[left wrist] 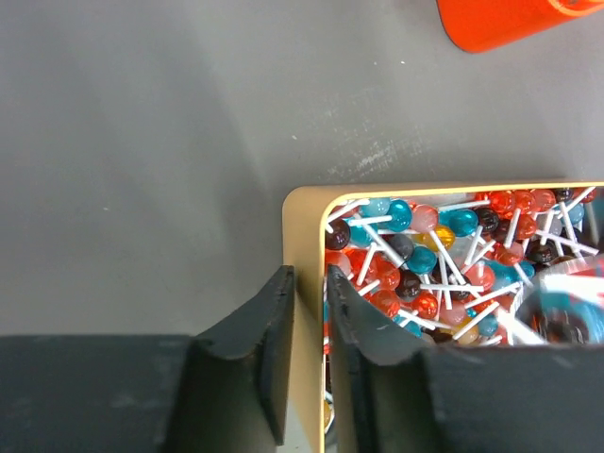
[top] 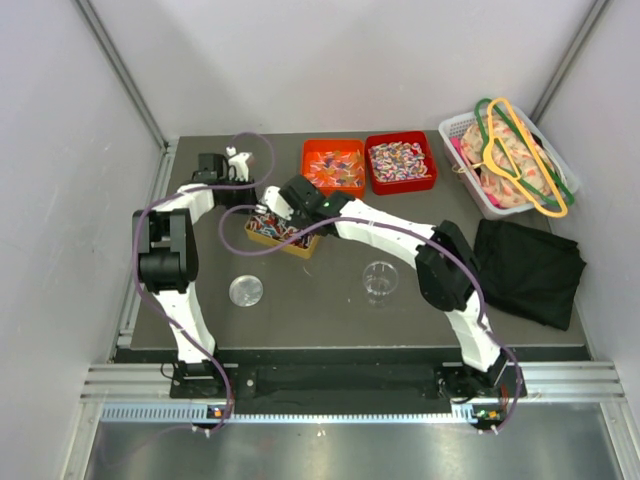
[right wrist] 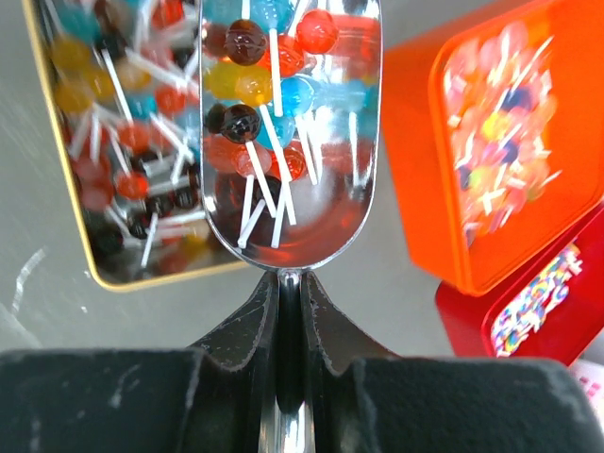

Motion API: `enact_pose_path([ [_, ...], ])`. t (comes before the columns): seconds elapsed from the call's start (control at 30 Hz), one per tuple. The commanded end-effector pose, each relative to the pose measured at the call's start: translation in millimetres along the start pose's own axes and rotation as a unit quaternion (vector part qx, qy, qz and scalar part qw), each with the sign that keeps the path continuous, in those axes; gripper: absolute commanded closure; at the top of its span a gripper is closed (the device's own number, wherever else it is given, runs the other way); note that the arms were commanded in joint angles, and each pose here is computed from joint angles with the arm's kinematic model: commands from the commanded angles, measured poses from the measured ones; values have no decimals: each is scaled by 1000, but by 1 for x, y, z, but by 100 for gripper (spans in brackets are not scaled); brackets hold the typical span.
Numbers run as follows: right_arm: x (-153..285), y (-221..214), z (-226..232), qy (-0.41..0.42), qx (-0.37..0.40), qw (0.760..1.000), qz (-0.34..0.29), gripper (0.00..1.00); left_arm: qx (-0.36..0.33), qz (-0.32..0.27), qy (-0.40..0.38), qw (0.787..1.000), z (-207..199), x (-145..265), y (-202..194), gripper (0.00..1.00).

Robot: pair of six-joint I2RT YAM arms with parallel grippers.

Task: Pack the candies
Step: Scoop the fake candies from the storage box, then place the fake candies in the packing bottle.

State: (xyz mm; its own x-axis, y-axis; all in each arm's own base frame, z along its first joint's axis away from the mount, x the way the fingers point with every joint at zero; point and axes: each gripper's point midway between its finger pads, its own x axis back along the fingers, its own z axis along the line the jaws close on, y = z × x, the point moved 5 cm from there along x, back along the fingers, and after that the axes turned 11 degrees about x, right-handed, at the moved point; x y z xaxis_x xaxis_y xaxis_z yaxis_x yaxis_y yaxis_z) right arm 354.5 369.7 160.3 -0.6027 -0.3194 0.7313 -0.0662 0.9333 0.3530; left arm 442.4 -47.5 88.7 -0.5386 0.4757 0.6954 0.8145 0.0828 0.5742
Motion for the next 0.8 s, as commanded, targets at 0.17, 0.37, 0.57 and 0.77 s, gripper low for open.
enact_pose_path([
  [0.17,50,-10,-32,-30,-21,999,-39,100,-4,-20,-2,1000,-5,4,13,44],
  [0.37,79,-20,-39,-15,-27,998,-52,100,-3,-31,-1,1000,-8,7,22,10],
  [0.57,113,-42,-41,6,-9,999,-51,100,-15,-48,-1,999,-16,21,39,1],
  [0.77,137,-84,-29,22,-4,999,-38,100,-41,-70,-6,997,-29,46,62,1],
])
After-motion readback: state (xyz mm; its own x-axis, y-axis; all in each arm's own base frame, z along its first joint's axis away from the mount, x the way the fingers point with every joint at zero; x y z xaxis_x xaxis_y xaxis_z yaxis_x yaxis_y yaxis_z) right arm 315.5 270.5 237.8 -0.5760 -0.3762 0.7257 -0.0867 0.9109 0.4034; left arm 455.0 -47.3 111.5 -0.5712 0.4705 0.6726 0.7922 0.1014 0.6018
